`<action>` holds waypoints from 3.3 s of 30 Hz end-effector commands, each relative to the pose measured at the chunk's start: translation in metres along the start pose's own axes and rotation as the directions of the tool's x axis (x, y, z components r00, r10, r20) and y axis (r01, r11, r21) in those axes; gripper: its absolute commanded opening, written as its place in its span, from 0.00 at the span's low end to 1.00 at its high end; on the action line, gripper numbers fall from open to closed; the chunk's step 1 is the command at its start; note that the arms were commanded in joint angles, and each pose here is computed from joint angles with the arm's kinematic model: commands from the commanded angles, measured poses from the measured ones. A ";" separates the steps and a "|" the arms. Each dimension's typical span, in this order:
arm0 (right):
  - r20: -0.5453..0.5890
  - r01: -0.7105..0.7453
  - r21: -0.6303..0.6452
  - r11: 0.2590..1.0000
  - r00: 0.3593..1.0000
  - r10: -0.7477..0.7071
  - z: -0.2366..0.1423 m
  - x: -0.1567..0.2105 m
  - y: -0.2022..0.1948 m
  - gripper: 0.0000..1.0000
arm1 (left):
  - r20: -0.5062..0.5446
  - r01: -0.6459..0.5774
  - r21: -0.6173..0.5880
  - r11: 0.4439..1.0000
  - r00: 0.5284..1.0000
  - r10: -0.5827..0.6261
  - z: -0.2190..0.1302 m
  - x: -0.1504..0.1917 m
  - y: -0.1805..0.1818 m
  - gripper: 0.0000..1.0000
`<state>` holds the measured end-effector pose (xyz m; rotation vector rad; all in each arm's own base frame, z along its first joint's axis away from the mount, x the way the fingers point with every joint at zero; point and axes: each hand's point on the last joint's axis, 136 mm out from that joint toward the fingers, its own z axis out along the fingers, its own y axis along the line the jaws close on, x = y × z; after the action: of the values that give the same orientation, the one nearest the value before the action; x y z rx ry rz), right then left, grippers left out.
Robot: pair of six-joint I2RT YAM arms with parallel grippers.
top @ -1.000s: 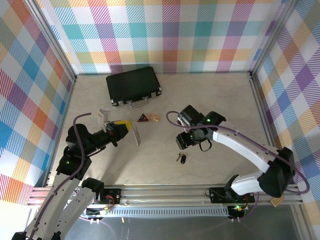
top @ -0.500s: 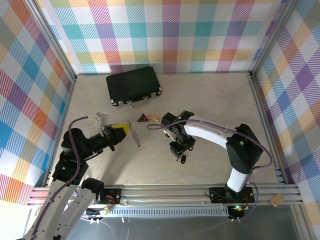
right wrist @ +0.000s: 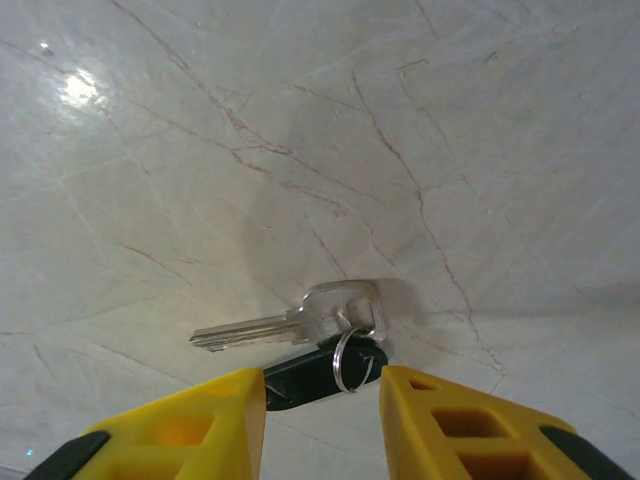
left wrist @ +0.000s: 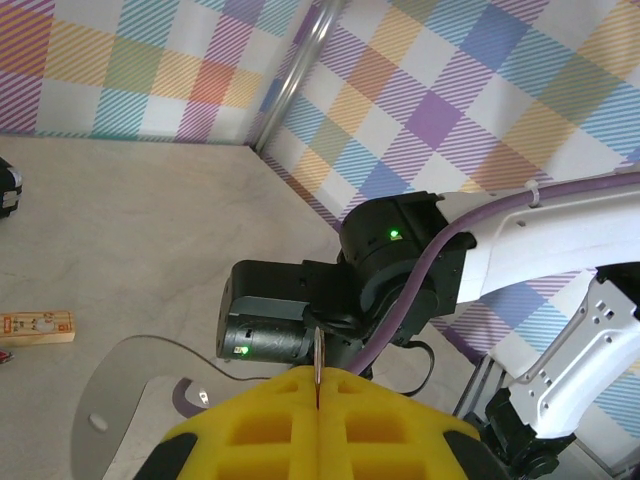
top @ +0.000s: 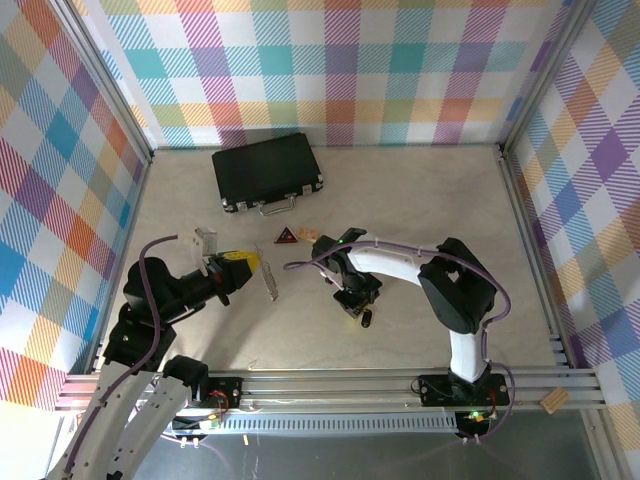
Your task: Put the keys on the keyring
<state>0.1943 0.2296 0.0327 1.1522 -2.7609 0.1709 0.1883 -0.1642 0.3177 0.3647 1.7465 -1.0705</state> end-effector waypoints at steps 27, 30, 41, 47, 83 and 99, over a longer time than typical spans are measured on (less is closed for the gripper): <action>-0.076 0.098 0.093 0.991 0.993 -0.091 0.006 0.003 -0.008 0.20 | 0.048 -0.060 0.027 0.998 0.997 0.058 -0.005 -0.017 -0.012 0.00; -0.077 0.101 0.108 0.989 0.993 -0.093 0.004 0.003 -0.010 0.15 | 0.048 -0.059 0.027 0.998 0.997 0.057 -0.005 -0.018 -0.012 0.00; -0.083 0.111 0.121 0.986 0.991 -0.101 0.003 0.004 -0.013 0.12 | 0.046 -0.062 0.021 0.998 0.997 0.061 -0.005 -0.018 -0.011 0.00; -0.093 0.121 0.131 0.984 0.990 -0.110 0.006 0.005 -0.014 0.11 | 0.064 -0.078 -0.012 0.997 0.995 0.079 -0.009 -0.020 -0.009 0.00; 0.693 -0.043 -0.270 0.962 0.685 0.225 -0.027 -0.008 0.026 0.00 | 0.093 -0.077 0.009 0.997 0.993 0.076 -0.011 -0.023 -0.013 0.00; 0.725 -0.059 -0.303 0.951 0.633 0.271 -0.019 0.010 0.022 0.31 | 0.090 -0.064 -0.010 0.998 0.994 0.065 -0.005 -0.024 -0.005 0.00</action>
<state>0.1730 0.2394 0.0369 1.0955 -3.4231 -0.7881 0.1908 -0.1603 0.3204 0.3617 1.7331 -1.0273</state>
